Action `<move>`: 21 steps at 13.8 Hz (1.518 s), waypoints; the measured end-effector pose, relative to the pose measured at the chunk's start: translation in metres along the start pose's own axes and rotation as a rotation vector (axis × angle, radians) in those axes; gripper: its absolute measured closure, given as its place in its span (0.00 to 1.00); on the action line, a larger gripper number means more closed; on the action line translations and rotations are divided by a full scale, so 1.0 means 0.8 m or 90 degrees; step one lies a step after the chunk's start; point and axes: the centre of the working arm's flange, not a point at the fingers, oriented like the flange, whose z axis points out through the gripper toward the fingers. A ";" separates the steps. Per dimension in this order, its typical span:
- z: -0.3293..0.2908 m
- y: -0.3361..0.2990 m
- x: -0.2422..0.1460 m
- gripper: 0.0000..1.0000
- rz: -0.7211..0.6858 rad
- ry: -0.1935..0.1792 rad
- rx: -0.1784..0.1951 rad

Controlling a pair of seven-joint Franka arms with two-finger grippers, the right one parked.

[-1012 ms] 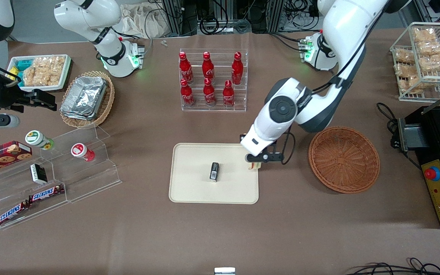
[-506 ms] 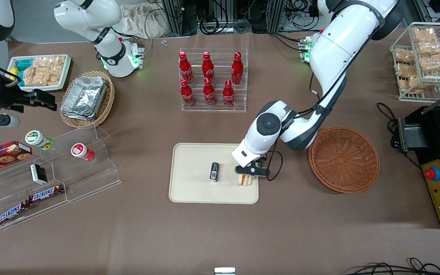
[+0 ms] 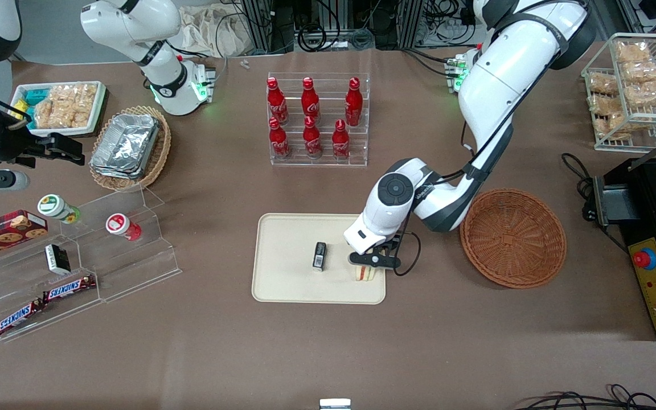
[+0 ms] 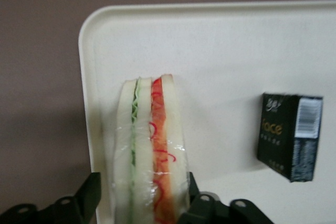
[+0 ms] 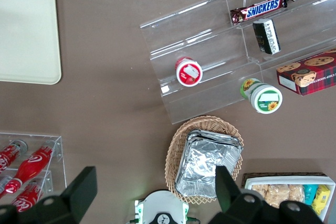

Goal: Place sandwich from basket to tray

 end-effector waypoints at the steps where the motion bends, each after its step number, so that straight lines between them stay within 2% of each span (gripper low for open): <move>1: -0.017 0.001 0.007 0.15 -0.009 0.009 0.002; 2: -0.040 0.001 0.012 0.04 -0.014 0.009 0.017; 3: -0.069 -0.002 0.015 0.00 -0.018 0.001 0.047; 4: -0.103 -0.007 0.016 0.00 -0.023 -0.009 0.079; 5: -0.137 -0.016 0.018 0.00 -0.039 -0.018 0.102; 6: -0.172 -0.029 0.021 0.00 -0.056 -0.027 0.110; 7: -0.203 -0.044 0.025 0.00 -0.057 -0.041 0.109; 10: -0.276 -0.091 0.022 0.00 -0.022 -0.108 0.102; 12: -0.324 -0.136 0.022 0.00 -0.003 -0.134 0.100; 15: -0.405 -0.224 0.016 0.00 0.021 -0.146 0.077; 18: -0.469 -0.318 -0.019 0.00 0.049 -0.164 0.069; 21: -0.499 -0.370 -0.052 0.00 0.041 -0.154 0.061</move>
